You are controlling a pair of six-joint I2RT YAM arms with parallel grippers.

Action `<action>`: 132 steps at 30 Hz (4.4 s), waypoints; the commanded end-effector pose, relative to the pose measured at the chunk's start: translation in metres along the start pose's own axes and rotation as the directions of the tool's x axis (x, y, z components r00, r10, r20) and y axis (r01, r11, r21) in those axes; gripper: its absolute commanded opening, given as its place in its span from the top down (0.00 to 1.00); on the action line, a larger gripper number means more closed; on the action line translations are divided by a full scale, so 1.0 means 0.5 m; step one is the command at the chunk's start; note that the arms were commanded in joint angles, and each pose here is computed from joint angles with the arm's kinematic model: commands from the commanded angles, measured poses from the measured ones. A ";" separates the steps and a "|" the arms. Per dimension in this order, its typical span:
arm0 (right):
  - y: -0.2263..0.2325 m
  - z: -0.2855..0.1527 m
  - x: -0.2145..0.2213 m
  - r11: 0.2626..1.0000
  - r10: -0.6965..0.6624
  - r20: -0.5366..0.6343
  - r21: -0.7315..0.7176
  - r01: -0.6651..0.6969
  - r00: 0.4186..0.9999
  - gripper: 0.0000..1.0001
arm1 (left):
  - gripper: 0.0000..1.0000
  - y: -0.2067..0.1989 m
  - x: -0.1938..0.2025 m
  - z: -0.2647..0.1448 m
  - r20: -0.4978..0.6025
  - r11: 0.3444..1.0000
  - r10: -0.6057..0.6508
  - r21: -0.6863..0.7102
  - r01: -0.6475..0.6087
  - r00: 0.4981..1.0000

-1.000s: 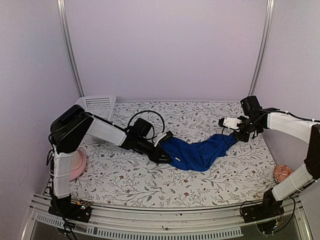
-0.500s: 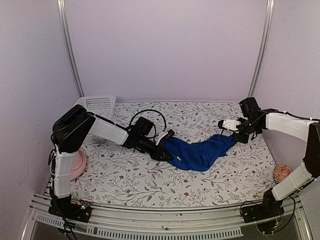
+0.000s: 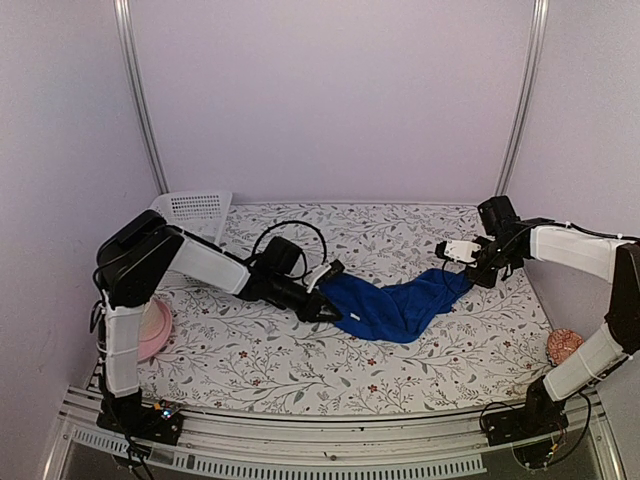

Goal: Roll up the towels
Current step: Pick up the towel from the center of the board.

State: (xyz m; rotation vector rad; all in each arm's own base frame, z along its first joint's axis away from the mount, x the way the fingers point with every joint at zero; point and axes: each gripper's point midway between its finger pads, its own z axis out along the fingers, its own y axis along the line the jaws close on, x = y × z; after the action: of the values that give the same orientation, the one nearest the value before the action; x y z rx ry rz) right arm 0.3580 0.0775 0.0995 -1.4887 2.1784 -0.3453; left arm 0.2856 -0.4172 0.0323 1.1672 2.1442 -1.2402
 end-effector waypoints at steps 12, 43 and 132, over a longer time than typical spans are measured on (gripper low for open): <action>0.224 -0.109 -0.233 0.874 -0.259 0.273 -0.343 0.345 0.926 0.98 | 1.00 0.047 -0.056 -0.319 0.381 0.727 0.037 -0.644 0.236 0.924; 0.227 -0.093 -0.380 0.930 -0.298 0.397 -0.085 0.358 0.868 0.11 | 1.00 0.141 0.110 -0.533 0.476 0.285 -0.082 -0.831 0.478 0.876; -0.255 -0.042 -0.322 0.965 0.200 0.253 0.117 -0.235 0.946 0.98 | 1.00 0.129 0.125 -0.598 0.584 0.313 0.043 -0.778 0.544 0.810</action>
State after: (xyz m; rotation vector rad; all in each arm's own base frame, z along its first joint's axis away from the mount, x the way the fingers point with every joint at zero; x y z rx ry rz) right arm 0.4716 0.1915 0.0894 -1.2761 2.2996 -0.0922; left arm 0.3219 -0.1289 0.0844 -0.0315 2.1735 -0.0939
